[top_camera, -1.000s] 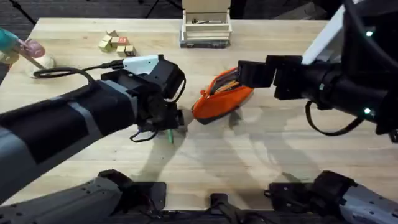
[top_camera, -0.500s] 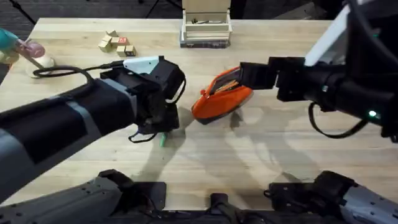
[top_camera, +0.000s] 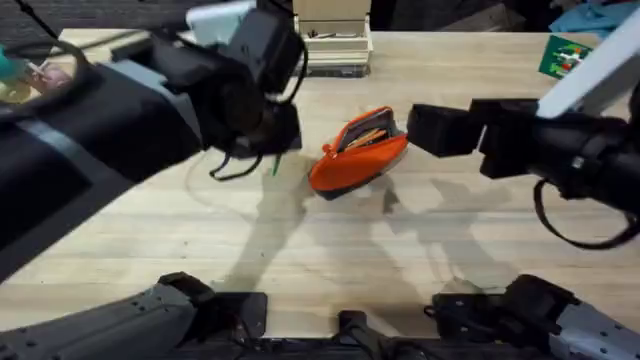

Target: Unzip the bag, pick up the pens from the table one at a time and place them inside, then zip the bag closed.

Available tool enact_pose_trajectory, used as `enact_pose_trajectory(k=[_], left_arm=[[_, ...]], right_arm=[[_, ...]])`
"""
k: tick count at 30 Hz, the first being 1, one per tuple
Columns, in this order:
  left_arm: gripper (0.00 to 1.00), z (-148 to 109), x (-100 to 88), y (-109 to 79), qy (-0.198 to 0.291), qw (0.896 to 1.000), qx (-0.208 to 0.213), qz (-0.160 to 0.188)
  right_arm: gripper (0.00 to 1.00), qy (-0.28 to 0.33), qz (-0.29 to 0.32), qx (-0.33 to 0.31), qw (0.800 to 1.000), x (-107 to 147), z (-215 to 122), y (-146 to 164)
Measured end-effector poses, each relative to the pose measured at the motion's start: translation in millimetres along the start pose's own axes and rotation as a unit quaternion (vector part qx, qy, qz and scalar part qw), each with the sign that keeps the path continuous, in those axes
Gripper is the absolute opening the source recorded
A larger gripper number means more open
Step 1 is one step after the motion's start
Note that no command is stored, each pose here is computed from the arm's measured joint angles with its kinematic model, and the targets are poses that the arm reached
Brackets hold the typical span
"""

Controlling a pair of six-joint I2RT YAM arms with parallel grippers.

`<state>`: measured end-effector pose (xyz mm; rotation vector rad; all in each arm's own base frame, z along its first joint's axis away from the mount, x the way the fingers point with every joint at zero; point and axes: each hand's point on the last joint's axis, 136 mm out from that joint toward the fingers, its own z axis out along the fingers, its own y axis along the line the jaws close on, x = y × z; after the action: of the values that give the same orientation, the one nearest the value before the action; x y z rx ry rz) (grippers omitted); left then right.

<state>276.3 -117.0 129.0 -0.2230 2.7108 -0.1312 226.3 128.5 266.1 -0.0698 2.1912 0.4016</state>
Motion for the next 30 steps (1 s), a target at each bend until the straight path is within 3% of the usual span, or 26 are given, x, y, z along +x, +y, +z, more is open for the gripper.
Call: enact_pose_trajectory(k=[8,14,20,21,22,23,30], left_arm=[[0.043,-34.0,-67.7,-39.6,-0.119,0.990,0.070,0.010],[0.043,-49.1,-90.0,-71.9,-0.180,0.975,0.120,0.049],[0.044,-62.1,-91.3,-109.2,-0.216,0.956,0.162,0.112],[0.044,-60.5,-88.8,-125.6,-0.222,0.948,0.177,0.142],[0.044,-50.1,-83.8,-142.5,-0.217,0.942,0.190,0.174],[0.044,-44.7,-81.2,-149.0,-0.212,0.940,0.196,0.184],[0.044,-3.5,-56.1,-180.8,-0.163,0.928,0.230,0.245]], right_arm=[[0.998,0.009,0.000,-0.029,1.000,7.8,-14.8,3.4],[0.997,0.005,-0.002,-0.054,0.999,8.7,-24.7,8.2],[0.998,0.002,-0.003,-0.062,0.998,10.2,-31.9,7.9],[0.998,-0.002,-0.002,-0.065,0.998,9.5,-34.3,7.7],[0.998,-0.002,-0.002,-0.065,0.998,9.5,-35.0,7.6],[0.998,-0.002,-0.002,-0.065,0.998,9.5,-35.0,7.6],[0.998,0.002,-0.002,-0.073,0.997,11.1,-35.3,10.4]])
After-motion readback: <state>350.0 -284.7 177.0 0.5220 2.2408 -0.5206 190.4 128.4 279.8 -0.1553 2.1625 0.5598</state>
